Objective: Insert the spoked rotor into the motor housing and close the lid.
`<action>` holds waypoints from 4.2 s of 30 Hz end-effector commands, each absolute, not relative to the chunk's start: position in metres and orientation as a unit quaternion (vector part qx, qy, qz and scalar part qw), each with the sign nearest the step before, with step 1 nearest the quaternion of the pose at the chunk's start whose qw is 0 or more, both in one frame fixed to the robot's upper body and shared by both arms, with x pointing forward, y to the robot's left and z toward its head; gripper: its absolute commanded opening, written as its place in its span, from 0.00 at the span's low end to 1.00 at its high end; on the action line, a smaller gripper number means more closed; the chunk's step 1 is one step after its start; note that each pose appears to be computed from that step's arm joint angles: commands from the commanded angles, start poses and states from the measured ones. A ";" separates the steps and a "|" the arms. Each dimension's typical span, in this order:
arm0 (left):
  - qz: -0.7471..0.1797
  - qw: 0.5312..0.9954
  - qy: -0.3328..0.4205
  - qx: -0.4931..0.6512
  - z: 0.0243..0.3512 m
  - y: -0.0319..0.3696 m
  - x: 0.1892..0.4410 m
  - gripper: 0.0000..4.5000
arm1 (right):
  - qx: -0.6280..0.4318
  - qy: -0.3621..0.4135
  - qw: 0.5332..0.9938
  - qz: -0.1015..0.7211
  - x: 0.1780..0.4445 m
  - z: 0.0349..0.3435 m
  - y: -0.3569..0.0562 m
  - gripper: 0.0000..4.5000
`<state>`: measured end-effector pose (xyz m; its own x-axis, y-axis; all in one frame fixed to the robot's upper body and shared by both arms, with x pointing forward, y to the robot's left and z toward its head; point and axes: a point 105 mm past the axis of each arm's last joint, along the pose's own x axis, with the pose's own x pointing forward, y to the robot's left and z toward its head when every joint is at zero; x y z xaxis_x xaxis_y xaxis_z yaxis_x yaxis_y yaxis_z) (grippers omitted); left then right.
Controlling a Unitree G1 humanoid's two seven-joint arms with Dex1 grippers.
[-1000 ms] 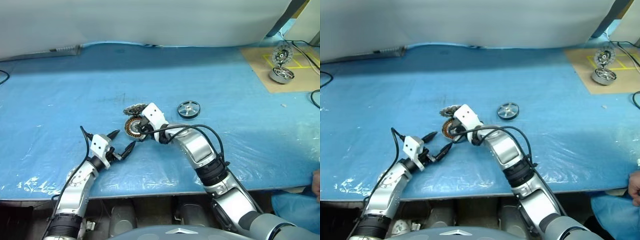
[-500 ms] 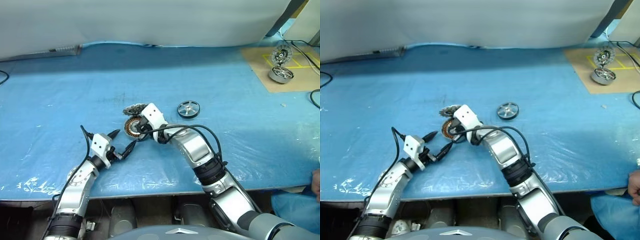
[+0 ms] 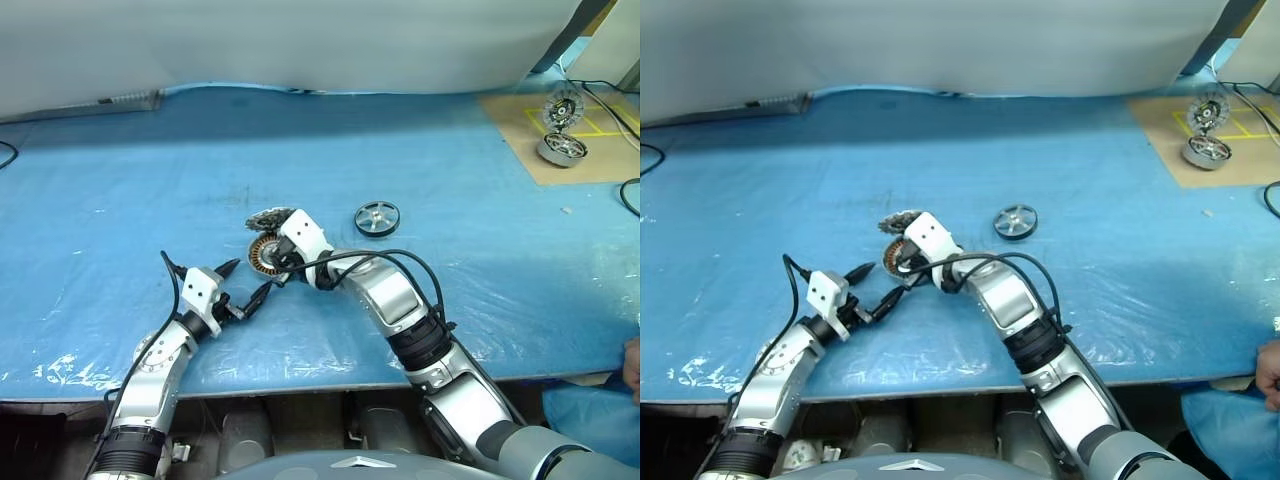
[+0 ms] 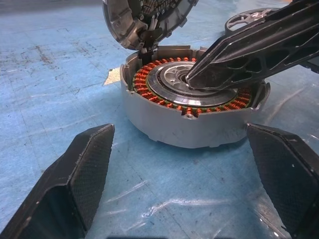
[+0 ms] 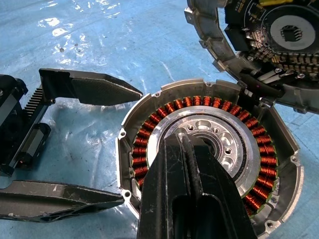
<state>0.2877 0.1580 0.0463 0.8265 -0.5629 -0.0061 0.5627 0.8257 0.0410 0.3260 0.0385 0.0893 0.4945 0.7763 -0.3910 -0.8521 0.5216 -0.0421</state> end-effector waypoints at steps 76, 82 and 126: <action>-0.300 0.953 -0.016 0.032 0.051 0.168 0.292 1.00 | -0.199 0.089 0.908 0.359 0.381 0.150 -0.029 0.73; -0.297 0.954 -0.015 0.031 0.049 0.170 0.290 1.00 | -0.211 0.100 0.899 0.370 0.388 0.135 -0.027 0.73; -0.291 0.956 -0.014 0.027 0.038 0.169 0.289 1.00 | -0.198 0.157 0.910 0.328 0.381 0.111 -0.079 0.28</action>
